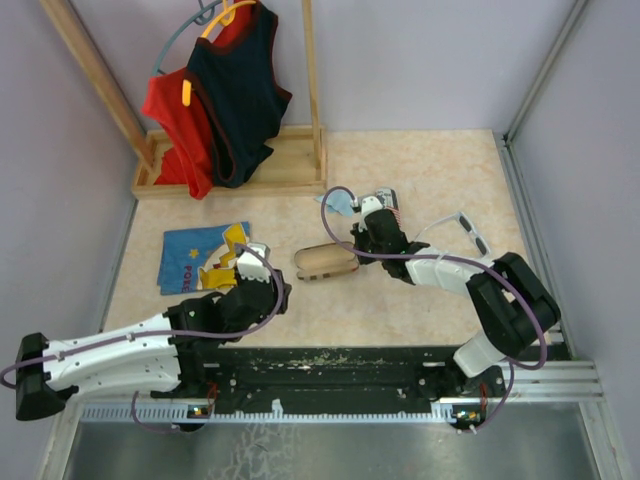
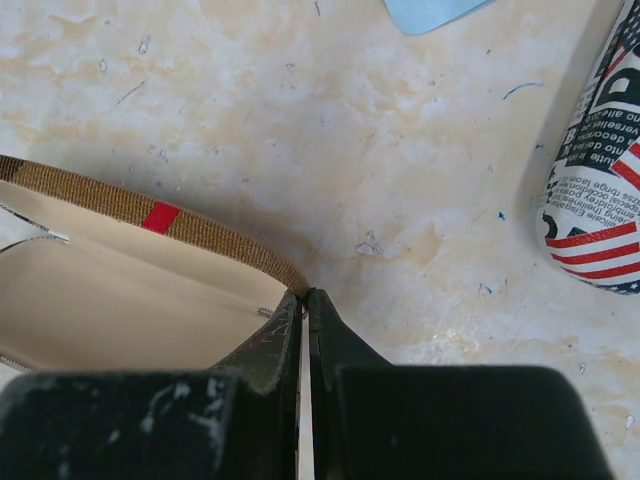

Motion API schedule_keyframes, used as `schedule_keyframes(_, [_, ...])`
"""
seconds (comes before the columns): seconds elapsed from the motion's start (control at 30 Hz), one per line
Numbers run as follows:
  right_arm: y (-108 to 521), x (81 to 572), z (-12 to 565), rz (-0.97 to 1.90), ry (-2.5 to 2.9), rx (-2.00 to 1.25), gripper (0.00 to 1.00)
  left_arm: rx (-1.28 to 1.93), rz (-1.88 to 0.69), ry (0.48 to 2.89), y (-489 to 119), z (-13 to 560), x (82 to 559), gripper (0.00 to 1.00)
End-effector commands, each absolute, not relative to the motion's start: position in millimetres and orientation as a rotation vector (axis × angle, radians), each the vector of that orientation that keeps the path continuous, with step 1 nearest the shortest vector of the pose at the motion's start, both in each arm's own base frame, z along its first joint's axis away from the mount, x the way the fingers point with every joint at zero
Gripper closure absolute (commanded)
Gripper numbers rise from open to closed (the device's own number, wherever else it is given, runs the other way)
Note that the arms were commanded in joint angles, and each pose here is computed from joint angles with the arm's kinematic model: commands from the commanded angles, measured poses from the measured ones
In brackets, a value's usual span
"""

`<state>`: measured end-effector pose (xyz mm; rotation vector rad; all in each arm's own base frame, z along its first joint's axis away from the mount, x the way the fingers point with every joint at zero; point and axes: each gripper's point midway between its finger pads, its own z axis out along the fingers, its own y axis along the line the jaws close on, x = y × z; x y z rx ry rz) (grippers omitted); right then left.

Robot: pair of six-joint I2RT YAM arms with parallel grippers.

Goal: Organize the sunglasses
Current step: Adjust the sunglasses case at the center of the board.

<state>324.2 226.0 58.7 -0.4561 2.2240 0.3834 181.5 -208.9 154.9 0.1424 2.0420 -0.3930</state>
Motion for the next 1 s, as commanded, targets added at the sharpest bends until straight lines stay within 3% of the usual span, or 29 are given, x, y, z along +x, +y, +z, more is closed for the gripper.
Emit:
schedule_keyframes(0.0, [234.7, 349.4, 87.2, 0.409, 2.113, -0.363, 1.0, 0.098, -0.397, 2.041, -202.7, 157.3, 184.3, 0.4])
schedule_keyframes(0.5, [229.7, 342.4, 82.1, 0.412, 2.133, -0.372, 0.9, 0.073, -0.371, 2.032, -192.4, 159.9, 213.2, 0.39])
schedule_keyframes(0.8, [222.0, 334.2, 75.1, 0.412, 2.159, -0.362, 0.77, 0.042, -0.364, 2.043, -182.8, 153.1, 220.8, 0.39])
schedule_keyframes(0.97, [212.7, 333.4, 95.6, 0.383, 2.122, -0.324, 0.76, 0.03, -0.355, 2.045, -178.3, 150.6, 221.0, 0.39])
